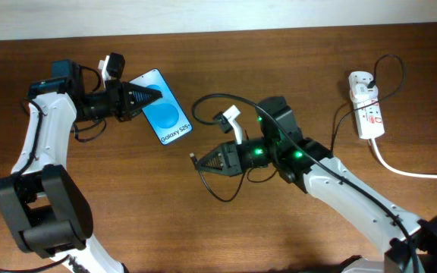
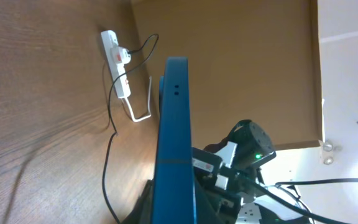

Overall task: Plug charger to phone and switch on socket
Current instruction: 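Push the plug into the phone's bottom port with the right gripper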

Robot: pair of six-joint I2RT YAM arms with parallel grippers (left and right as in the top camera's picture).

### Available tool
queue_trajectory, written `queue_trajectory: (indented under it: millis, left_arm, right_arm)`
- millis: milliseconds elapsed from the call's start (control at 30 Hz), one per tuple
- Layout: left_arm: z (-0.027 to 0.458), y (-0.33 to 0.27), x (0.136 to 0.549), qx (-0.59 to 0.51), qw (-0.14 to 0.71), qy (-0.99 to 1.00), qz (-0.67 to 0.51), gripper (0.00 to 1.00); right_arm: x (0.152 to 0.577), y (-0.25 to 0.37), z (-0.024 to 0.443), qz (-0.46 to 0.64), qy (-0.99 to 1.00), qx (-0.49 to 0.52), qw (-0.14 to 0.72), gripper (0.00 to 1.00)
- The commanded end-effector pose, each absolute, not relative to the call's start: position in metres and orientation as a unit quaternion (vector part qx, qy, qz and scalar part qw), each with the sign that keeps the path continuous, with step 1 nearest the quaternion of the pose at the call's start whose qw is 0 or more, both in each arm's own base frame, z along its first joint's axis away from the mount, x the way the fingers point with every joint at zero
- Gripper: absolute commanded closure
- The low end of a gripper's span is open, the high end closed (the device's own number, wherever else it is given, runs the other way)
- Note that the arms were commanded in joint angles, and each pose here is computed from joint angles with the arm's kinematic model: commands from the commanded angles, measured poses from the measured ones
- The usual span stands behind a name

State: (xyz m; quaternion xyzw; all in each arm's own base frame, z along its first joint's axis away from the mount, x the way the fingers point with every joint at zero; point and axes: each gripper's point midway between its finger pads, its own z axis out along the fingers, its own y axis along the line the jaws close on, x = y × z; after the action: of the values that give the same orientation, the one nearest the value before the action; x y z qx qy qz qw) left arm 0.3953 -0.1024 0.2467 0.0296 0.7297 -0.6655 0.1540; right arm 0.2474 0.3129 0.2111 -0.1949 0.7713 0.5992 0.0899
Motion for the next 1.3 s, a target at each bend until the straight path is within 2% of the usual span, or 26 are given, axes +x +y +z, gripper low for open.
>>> queue_trajectory:
  millis: [0, 333, 1267]
  left_arm:
    - [0.267, -0.104, 0.391, 0.047, 0.172, 0.704, -0.687, 1.0]
    - [0.266, -0.137, 0.381, 0.076, 0.141, 0.705, -0.69, 1.0]
    - [0.266, -0.137, 0.38, 0.073, 0.138, 0.704, -0.692, 1.0]
  right_arm:
    - [0.252, 0.322, 0.211, 0.604, 0.774, -0.172, 0.077, 0.96]
    - [0.265, 0.326, 0.22, 0.61, 0.768, -0.165, 0.108, 0.96]
    - [0.287, 0.307, 0.219, 0.603, 0.773, -0.144, 0.136, 0.96]
